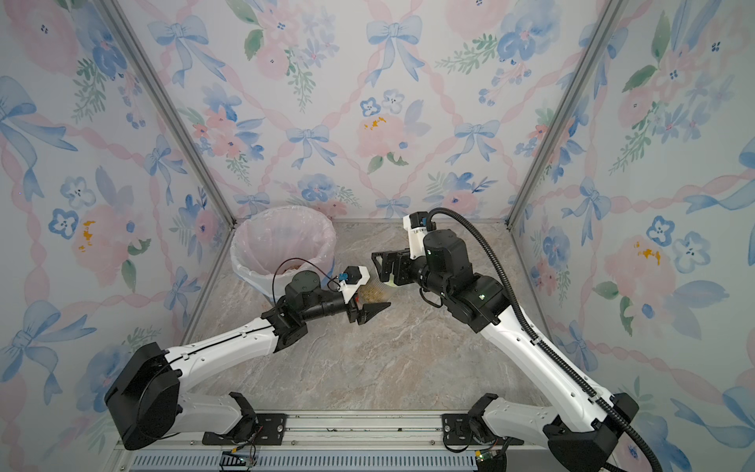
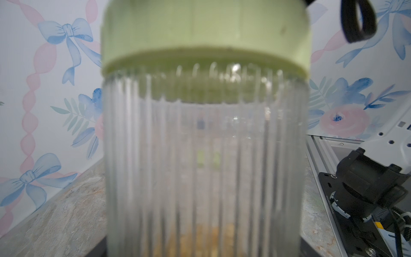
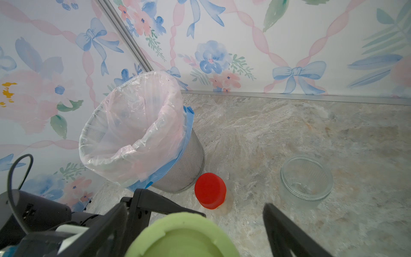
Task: Empty moldy peanuts from jars
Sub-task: Unscrew the lid from the jar.
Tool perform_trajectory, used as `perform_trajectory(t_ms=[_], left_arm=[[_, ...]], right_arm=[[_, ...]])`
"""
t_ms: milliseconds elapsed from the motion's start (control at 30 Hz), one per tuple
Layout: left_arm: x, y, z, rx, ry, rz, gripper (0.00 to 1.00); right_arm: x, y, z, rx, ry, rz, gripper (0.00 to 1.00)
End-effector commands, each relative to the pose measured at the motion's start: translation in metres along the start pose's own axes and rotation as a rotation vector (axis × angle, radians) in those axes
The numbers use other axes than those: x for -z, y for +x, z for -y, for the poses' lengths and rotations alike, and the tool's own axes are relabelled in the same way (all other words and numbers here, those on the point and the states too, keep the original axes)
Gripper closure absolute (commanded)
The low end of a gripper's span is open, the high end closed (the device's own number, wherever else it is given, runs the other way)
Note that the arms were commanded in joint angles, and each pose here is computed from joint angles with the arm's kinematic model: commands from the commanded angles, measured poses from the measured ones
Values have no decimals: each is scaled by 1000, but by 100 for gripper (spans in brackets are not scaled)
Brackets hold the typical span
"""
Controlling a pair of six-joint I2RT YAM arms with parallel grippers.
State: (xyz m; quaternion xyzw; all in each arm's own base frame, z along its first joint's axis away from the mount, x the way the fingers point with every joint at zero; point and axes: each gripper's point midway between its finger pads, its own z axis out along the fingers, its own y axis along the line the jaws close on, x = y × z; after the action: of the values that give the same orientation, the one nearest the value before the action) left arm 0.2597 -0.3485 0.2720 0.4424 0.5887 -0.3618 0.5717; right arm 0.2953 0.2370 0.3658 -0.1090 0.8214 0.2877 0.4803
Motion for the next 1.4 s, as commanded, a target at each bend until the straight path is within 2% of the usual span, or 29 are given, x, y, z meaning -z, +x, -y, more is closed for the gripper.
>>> perform_trajectory(t_ms=[0,167,267,333,400,467,600,800,1367], left_arm=[[7,-47,-1,-82,-13,125,87],[11,-47,-3,-92,-32,125,87],[16,-49,-7,-122,-69,119,87],[19,-51,-12,-146,-97,108,86],[21,-52,-17,-168,-126,85,87],[24,-53,-22,-187,-157,70,87],[29,-54,-27,-221,-205,58,87],[33,-55,-35,-259,-257,44,87],[28,-45,-36,-281,-253,13,89]], right_arm=[[4,-8,0,8,-6,27,3],[22,-23,1,6,-4,79,3],[33,-28,5,-26,11,61,3],[40,-26,11,-73,33,9,3],[43,-16,21,-144,62,-100,2],[47,-4,19,-211,26,-213,1],[58,4,0,-360,-139,-326,3],[62,22,2,-357,-85,-476,6],[22,12,-18,-341,-94,-522,6]])
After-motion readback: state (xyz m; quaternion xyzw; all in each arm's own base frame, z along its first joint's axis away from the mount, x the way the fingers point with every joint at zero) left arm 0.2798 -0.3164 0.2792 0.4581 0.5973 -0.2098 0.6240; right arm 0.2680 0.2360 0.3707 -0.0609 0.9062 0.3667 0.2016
